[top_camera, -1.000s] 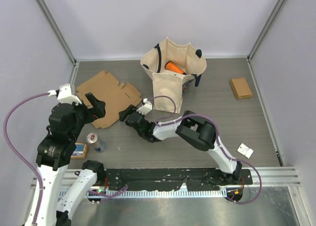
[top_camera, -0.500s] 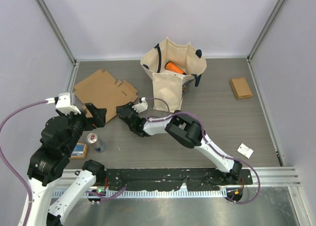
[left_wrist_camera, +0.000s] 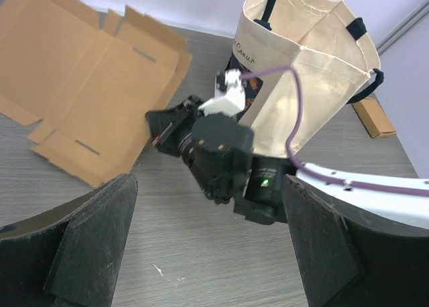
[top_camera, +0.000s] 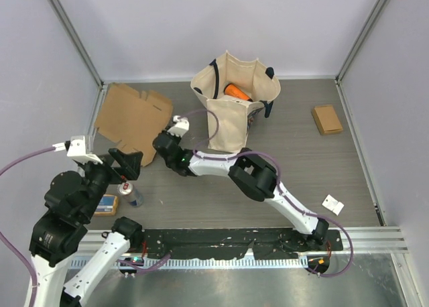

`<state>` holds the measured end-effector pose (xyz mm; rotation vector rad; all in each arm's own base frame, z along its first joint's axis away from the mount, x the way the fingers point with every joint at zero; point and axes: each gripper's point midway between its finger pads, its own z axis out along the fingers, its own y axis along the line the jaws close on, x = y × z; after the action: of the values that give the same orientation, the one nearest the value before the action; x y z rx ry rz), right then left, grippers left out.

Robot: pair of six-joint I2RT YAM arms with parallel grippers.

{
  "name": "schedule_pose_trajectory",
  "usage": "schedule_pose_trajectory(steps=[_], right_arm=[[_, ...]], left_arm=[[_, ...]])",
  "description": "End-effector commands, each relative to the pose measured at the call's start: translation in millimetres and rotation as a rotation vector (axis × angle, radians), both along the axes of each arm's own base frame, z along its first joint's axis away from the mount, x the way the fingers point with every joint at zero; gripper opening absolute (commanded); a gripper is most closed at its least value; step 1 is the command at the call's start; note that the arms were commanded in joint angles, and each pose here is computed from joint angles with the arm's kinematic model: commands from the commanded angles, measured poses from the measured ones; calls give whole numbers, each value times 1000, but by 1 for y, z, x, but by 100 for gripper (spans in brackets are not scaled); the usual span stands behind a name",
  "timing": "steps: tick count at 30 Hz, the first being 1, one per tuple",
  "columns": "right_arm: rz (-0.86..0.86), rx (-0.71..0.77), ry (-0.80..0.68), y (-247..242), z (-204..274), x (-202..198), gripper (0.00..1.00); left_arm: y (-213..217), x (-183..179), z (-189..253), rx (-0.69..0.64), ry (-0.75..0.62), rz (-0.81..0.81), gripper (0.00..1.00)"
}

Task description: Fold the paper box

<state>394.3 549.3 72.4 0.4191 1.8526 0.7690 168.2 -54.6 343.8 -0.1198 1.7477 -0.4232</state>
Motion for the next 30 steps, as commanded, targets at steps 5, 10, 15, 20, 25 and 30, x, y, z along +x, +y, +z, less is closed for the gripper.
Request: schedule_pose_trajectory(steps=[5, 10, 15, 20, 25, 30], right_arm=[[-9, -648, -373, -94, 221, -1, 1], [131, -931, -347, -179, 250, -50, 1], [438, -943, -332, -236, 263, -117, 1], [618, -912, -345, -284, 261, -166, 1], [670, -775, -363, -313, 268, -190, 1], [761, -731, -369, -315, 270, -197, 1]], left_arm=[[1, -5, 26, -55, -111, -7, 94], [-16, -2, 45, -74, -161, -87, 95], [-69, 8, 68, -94, -220, -343, 96], [-130, 33, 89, -108, -278, -617, 96], [-178, 39, 116, 58, -370, -966, 98], [-187, 71, 103, 233, -438, -1008, 96]])
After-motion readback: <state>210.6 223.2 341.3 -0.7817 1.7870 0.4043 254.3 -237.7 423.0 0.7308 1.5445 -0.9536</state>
